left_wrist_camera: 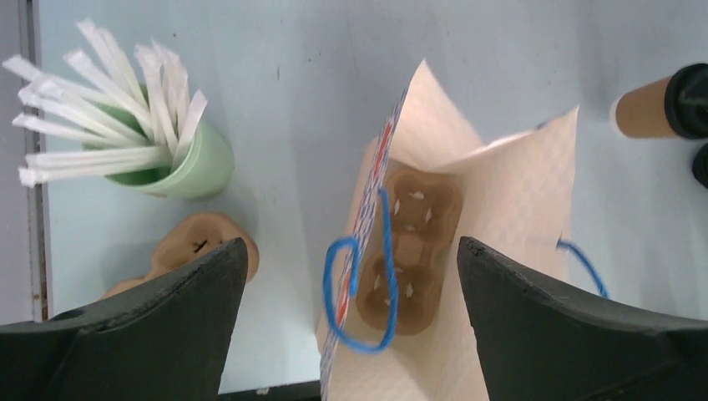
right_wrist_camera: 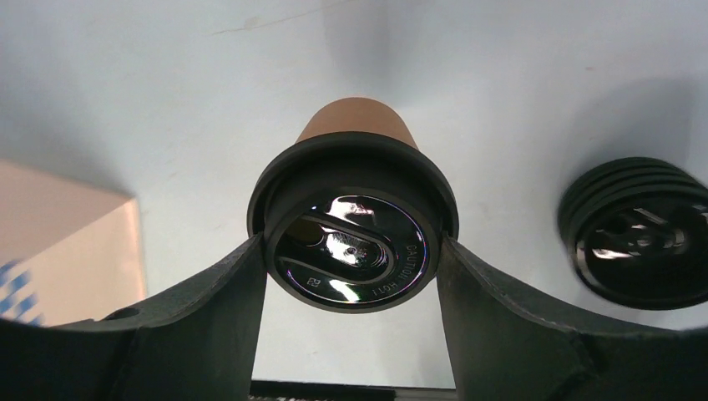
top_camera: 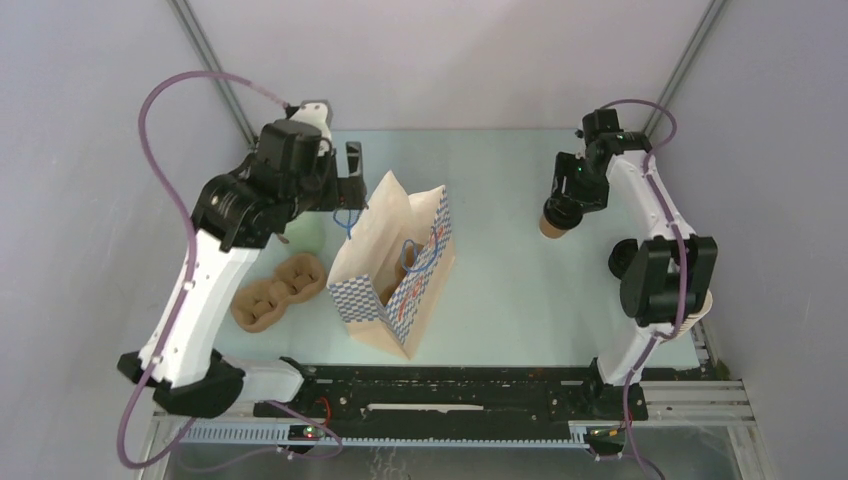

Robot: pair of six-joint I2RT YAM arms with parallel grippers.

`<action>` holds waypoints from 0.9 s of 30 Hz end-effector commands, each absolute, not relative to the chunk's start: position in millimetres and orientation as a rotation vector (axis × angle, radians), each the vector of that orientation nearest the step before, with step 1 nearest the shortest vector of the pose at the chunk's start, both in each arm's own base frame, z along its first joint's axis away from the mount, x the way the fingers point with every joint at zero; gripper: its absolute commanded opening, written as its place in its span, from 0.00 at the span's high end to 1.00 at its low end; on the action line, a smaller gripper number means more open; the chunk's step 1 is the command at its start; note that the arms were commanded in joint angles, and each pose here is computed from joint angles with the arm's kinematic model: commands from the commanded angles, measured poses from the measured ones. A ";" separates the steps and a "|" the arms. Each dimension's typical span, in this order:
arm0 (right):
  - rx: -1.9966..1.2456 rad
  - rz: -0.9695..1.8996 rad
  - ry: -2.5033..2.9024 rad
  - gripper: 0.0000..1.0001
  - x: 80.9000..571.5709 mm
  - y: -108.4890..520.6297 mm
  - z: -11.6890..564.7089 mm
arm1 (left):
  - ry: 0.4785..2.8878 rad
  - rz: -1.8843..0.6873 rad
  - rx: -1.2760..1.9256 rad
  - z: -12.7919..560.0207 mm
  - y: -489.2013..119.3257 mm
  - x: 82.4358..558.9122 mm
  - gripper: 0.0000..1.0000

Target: Pack the takeout coffee

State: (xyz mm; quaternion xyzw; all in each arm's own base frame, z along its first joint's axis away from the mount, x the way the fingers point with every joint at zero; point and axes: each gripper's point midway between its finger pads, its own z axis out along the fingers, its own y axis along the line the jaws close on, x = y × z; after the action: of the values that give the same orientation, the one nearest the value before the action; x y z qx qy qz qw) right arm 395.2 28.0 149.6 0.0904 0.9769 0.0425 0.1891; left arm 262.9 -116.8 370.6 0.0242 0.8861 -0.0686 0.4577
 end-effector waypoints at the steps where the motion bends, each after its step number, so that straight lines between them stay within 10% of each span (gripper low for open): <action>1: 0.146 0.343 2.595 0.52 377.7 82.1 205.4 | 2.187 -0.123 0.076 369.8 -131.3 298.6 0.01; 13: -0.116 0.605 2.476 0.54 289.0 161.6 262.8 | 2.381 0.051 0.224 291.1 -156.5 349.4 0.31; 27: -0.157 0.620 2.363 0.56 276.9 156.0 301.9 | 2.488 0.072 0.092 272.8 -158.7 350.9 0.94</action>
State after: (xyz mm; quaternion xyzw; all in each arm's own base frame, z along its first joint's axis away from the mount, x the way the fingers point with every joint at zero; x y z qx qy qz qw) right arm 279.7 155.3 274.2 -0.0575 0.9231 0.2227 0.3084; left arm 351.4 -162.1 251.7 0.0734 0.9504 0.0432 0.2993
